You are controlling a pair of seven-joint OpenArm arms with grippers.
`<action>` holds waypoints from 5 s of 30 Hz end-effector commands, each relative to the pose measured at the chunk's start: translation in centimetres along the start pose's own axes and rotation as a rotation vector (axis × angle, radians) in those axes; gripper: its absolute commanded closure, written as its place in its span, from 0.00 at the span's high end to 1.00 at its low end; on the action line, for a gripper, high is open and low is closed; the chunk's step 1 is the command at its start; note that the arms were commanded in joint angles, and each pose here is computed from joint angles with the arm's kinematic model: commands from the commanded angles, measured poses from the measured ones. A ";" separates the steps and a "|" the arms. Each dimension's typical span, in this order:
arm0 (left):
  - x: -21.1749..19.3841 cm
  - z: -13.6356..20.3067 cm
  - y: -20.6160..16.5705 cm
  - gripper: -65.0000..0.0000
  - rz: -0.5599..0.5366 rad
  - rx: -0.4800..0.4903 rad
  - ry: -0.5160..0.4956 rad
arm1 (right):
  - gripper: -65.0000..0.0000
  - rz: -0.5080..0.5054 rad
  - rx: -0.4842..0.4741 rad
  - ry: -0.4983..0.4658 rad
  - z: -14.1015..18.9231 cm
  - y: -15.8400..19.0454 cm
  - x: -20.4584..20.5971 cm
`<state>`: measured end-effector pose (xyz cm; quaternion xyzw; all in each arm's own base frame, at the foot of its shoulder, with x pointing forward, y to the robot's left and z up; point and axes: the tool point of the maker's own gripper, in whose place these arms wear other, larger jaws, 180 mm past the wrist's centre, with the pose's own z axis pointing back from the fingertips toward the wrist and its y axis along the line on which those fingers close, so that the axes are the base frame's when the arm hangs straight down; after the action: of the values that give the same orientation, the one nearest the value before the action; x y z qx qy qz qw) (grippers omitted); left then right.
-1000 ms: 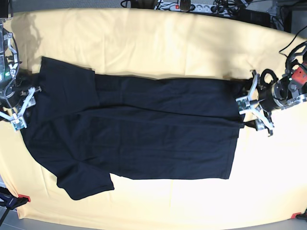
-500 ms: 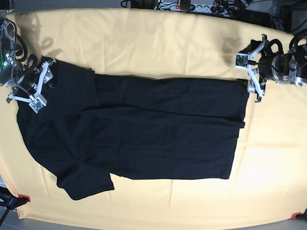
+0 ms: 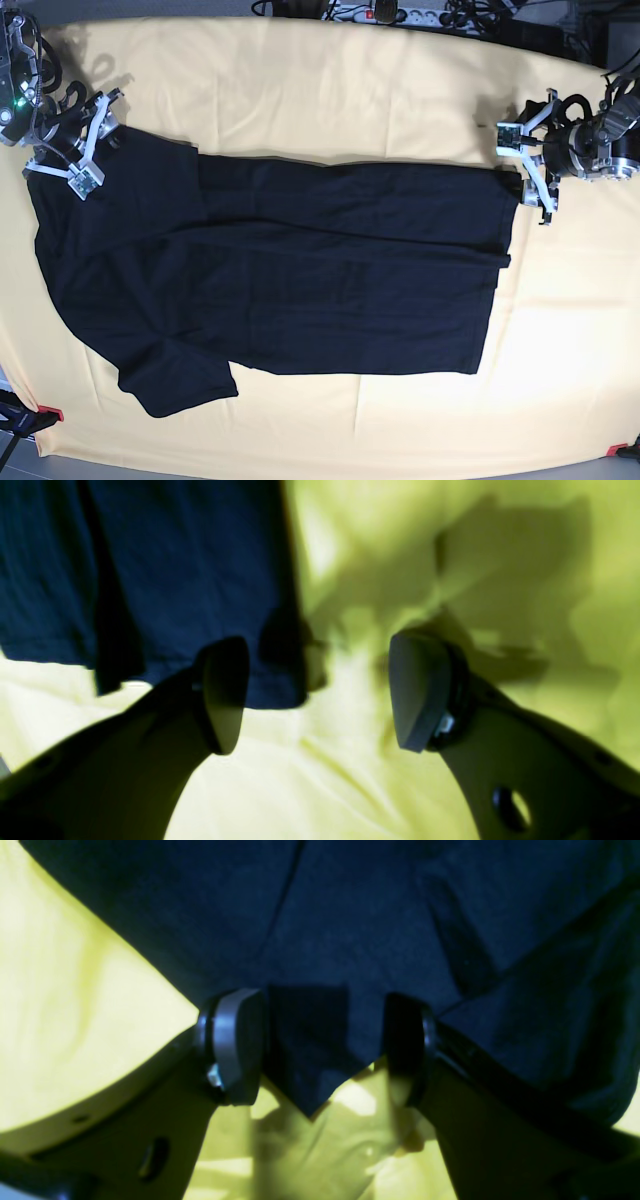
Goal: Fold the T-shirt properly
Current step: 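Hold the shirt edge with both grippers and adjust the fold, then drag the shirt toward the robot with both grippers, then release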
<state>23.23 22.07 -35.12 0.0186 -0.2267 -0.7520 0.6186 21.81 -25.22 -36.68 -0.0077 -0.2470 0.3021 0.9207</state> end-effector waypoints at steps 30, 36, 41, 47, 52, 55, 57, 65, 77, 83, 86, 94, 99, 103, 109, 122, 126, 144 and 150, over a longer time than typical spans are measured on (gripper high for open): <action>-1.6 1.2 9.0 0.68 0.060 0.316 0.026 | 0.60 0.006 -0.034 -0.042 0.6 -1.1 1.2; -1.6 1.4 9.6 0.68 0.065 0.347 0.026 | 0.60 0.006 -0.034 -0.042 0.6 -1.1 1.2; -1.7 2.0 11.0 0.68 0.072 0.422 0.027 | 0.60 0.006 -0.034 -0.045 0.6 -1.1 1.2; -1.3 1.1 8.4 0.68 0.069 0.263 0.008 | 0.60 0.006 -0.035 -0.045 0.6 -1.1 1.2; -0.6 0.5 5.4 0.68 0.070 0.095 -0.024 | 0.60 0.006 -0.035 -0.045 0.6 -1.1 1.2; -0.5 0.6 5.3 0.68 0.071 0.090 -0.025 | 0.60 0.006 -0.035 -0.045 0.6 -1.1 1.2; -0.6 0.6 5.7 0.60 0.074 0.108 -0.024 | 0.60 0.006 -0.034 -0.045 0.6 -1.1 1.2; -0.8 0.8 7.0 0.34 0.089 0.183 -0.015 | 0.60 0.006 -0.035 -0.046 0.6 -1.1 1.2; -1.1 0.8 7.0 0.00 0.089 0.182 -0.002 | 0.60 0.141 -0.244 0.065 1.1 -5.0 -0.3; -1.0 0.8 7.0 0.00 0.089 0.182 -0.003 | 0.60 0.216 -0.245 0.137 1.7 -5.8 -1.4; -1.1 0.8 6.9 0.00 0.090 0.182 -0.002 | 0.60 0.246 -0.269 0.109 1.9 -6.4 -0.8; -0.9 0.8 7.0 0.00 0.096 0.181 -0.010 | 0.60 0.209 -0.164 0.068 0.8 -4.9 -1.1; -0.7 0.8 6.9 0.00 0.109 0.179 -0.022 | 0.59 0.155 -0.156 0.088 -0.2 -5.8 -3.2; -0.6 0.8 6.9 0.00 0.108 0.179 -0.026 | 0.28 0.148 -0.155 0.093 -0.3 -5.9 -3.5; -0.7 0.8 7.0 0.00 0.107 0.179 -0.024 | 0.00 0.149 -0.159 0.091 -0.3 -6.0 -3.3; -0.6 1.9 9.3 0.00 0.093 0.240 -0.026 | 0.00 0.167 -0.269 0.051 1.1 -7.9 0.1; 0.1 1.9 9.0 0.00 0.111 0.220 -0.057 | 0.00 0.183 -0.271 0.035 1.5 -7.6 0.9; 1.7 6.0 4.3 0.00 0.008 0.005 -0.033 | 0.00 0.246 -0.250 0.154 3.2 -5.1 -2.0; 1.5 6.4 2.2 0.00 -0.005 -0.056 -0.015 | 0.00 0.175 -0.243 0.179 5.2 -5.9 -3.8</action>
<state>22.31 21.34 -29.02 -0.0273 -0.2162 -0.7562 0.6170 19.34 -31.86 -33.96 -0.1386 -0.1958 0.3426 0.9083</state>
